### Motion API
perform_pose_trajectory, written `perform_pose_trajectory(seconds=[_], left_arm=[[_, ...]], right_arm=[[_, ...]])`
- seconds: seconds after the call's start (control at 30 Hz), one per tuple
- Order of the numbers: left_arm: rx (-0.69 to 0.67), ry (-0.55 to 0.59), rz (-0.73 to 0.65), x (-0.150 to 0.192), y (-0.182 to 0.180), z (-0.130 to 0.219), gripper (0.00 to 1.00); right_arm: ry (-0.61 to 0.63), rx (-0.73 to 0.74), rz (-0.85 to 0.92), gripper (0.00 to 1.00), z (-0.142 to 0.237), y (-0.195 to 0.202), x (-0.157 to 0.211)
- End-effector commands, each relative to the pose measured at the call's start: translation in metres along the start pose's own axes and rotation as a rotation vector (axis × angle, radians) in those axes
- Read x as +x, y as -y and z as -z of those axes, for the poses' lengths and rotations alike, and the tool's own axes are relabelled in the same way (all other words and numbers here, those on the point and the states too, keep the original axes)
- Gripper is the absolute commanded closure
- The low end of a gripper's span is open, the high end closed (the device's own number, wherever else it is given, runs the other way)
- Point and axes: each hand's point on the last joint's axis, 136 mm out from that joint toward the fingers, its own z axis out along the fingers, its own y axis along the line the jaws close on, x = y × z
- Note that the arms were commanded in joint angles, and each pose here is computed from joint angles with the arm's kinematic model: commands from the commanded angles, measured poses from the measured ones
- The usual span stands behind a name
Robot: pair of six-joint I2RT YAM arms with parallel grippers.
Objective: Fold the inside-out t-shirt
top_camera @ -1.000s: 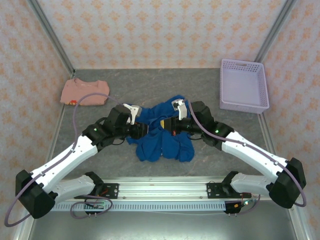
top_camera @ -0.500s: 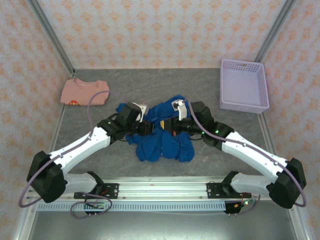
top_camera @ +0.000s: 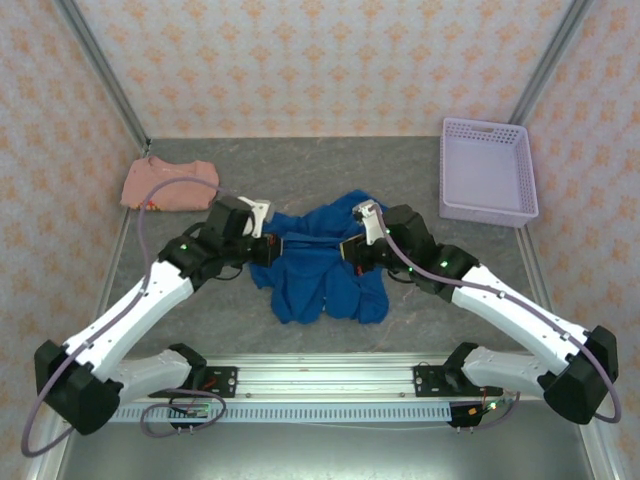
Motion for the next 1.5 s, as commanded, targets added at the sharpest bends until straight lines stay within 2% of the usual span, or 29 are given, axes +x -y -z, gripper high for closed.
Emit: perform_pose_trajectory(seconds=[0.0,0.1,0.17,0.23,0.4,0.63,0.73,0.83,0.93,1.03,1.13,1.23,1.47], left_arm=[[0.11,-0.142,0.023,0.034,0.011,0.013,1.0],[0.271,-0.161,0.08,0.039,0.031,0.015,0.95],[0.398,-0.141,0.112,0.036,0.048,0.015,0.92],[0.462,-0.105,0.123,0.029,0.058,0.019,0.9],[0.503,0.006,0.078,0.02,0.065,0.039,0.9],[0.488,0.119,0.019,0.018,0.062,0.057,0.86],[0.445,0.193,-0.013,0.015,0.057,0.069,0.82],[0.291,0.275,-0.005,0.011,0.031,0.073,0.7],[0.192,0.19,0.02,0.022,0.013,0.055,0.54],[0.12,0.091,-0.01,0.035,0.015,0.031,0.44],[0.042,0.072,-0.154,0.043,0.032,0.012,0.37],[-0.02,0.059,-0.21,0.044,0.039,-0.009,0.28],[-0.01,0.184,-0.207,0.012,0.059,-0.029,0.21]], right_arm=[[0.004,0.123,0.067,1.0,0.006,0.018,-0.011],[-0.01,0.114,0.08,1.0,0.001,0.016,-0.01],[-0.019,0.09,0.094,1.0,-0.004,0.011,-0.008],[-0.033,0.075,0.098,1.0,-0.009,0.007,-0.004],[-0.074,0.087,0.123,1.0,-0.017,0.007,0.01],[-0.133,0.077,0.125,1.0,-0.031,0.005,0.03],[-0.151,0.161,0.105,1.0,-0.032,0.02,0.035],[-0.135,0.186,0.076,1.0,-0.03,0.023,0.029],[-0.093,0.083,0.03,1.0,-0.031,0.003,0.018],[-0.072,-0.023,-0.033,1.0,-0.032,-0.017,0.01],[-0.067,-0.076,-0.086,1.0,-0.033,-0.026,0.005],[-0.049,-0.137,-0.155,1.0,-0.031,-0.034,-0.001],[-0.049,-0.179,-0.205,1.0,-0.031,-0.036,0.001]])
